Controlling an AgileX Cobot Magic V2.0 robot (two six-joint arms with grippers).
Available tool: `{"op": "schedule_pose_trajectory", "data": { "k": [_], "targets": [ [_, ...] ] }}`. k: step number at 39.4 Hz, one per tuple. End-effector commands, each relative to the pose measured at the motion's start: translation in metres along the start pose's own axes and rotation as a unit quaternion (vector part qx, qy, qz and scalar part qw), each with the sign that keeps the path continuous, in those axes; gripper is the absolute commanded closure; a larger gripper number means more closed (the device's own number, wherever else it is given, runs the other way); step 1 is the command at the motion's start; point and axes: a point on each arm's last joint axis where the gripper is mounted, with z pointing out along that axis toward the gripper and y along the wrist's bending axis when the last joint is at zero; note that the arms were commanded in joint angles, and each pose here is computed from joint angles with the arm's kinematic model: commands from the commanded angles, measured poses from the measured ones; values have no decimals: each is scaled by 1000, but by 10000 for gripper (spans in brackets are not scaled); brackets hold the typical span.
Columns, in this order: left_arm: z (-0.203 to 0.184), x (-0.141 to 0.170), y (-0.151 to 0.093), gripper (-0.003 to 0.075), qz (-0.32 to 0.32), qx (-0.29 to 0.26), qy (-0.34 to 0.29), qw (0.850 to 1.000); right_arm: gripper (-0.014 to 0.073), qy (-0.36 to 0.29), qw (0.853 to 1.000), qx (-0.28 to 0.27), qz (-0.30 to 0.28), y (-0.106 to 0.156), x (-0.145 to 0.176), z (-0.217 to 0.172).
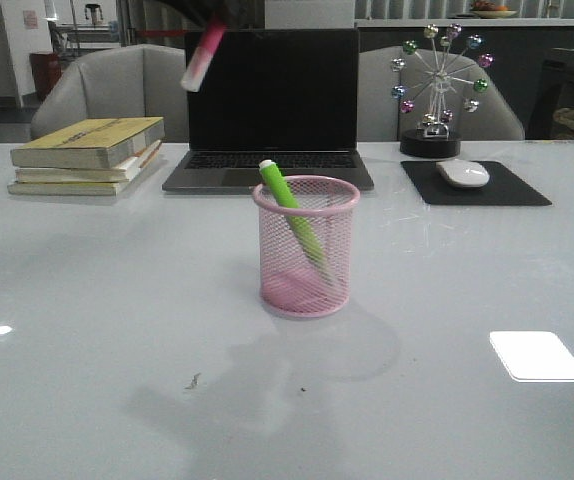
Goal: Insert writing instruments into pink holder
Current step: 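Lift the pink marker upright and carry it over the holder, then lower the pink marker into the holder and open the left gripper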
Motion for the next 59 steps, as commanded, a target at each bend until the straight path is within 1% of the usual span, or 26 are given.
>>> {"op": "schedule_pose_trajectory", "data": {
  "k": [1, 6, 11, 14, 17, 20, 23, 27, 30, 35, 38, 42, 46, 49, 51, 53, 57, 59],
  "targets": [
    [-30, -33, -21, 621, -3, 23, -126, 992, 106, -36, 999, 10, -7, -3, -12, -6],
    [-32, -23, -38, 621, -26, 44, -178, 983, 106, -32, 999, 9, -7, -2, -11, -6],
    [-31, 8, -47, 621, -77, 47, -227, 970, 106, -32, 999, 10, -7, -2, -11, -6],
    [-30, 29, -52, 621, -112, 37, -271, 955, 106, -32, 999, 10, -7, -2, -11, -6],
    [-32, 45, -58, 621, -119, 30, -312, 942, 106, -32, 999, 10, -7, -2, -11, -6],
    [-31, 63, -66, 621, -113, 31, -325, 938, 106, -32, 999, 10, -8, -2, -11, -6],
    [-23, 77, -72, 621, -106, 31, -322, 940, 106, -32, 999, 10, -8, -2, -11, -6],
    [-6, 94, -76, 621, -99, 29, -295, 950, 106, -32, 999, 10, -8, -2, -11, -6],
    [6, 104, -76, 621, -92, 25, -286, 953, 106, -32, 999, 10, -8, -2, -11, -6],
    [18, 114, -79, 621, -65, 29, -310, 948, 106, -32, 999, 10, -8, -2, -11, -6],
    [19, 115, -84, 621, -42, 46, -316, 947, 106, -32, 999, 10, -8, -2, -11, -6],
    [16, 115, -89, 620, -51, 48, -324, 944, 106, -32, 999, 10, -8, -2, -11, -6],
    [15, 115, -91, 613, -77, 38, -319, 944, 106, -32, 999, 10, -8, -2, -11, -6],
    [16, 118, -92, 586, -95, 32, -306, 947, 106, -32, 999, 10, -8, -2, -11, -6],
    [16, 119, -92, 545, -104, 35, -297, 949, 106, -32, 999, 10, -8, -2, -11, -6],
    [17, 121, -94, 489, -107, 38, -289, 951, 106, -32, 999, 10, -8, -2, -11, -6],
    [17, 121, -93, 350, -107, 38, -288, 951, 106, -32, 999, 10, -8, -2, -11, -6],
    [17, 121, -93, 308, -107, 38, -288, 951, 106, -32, 999, 10, -8, -2, -11, -6]
  ]
}}
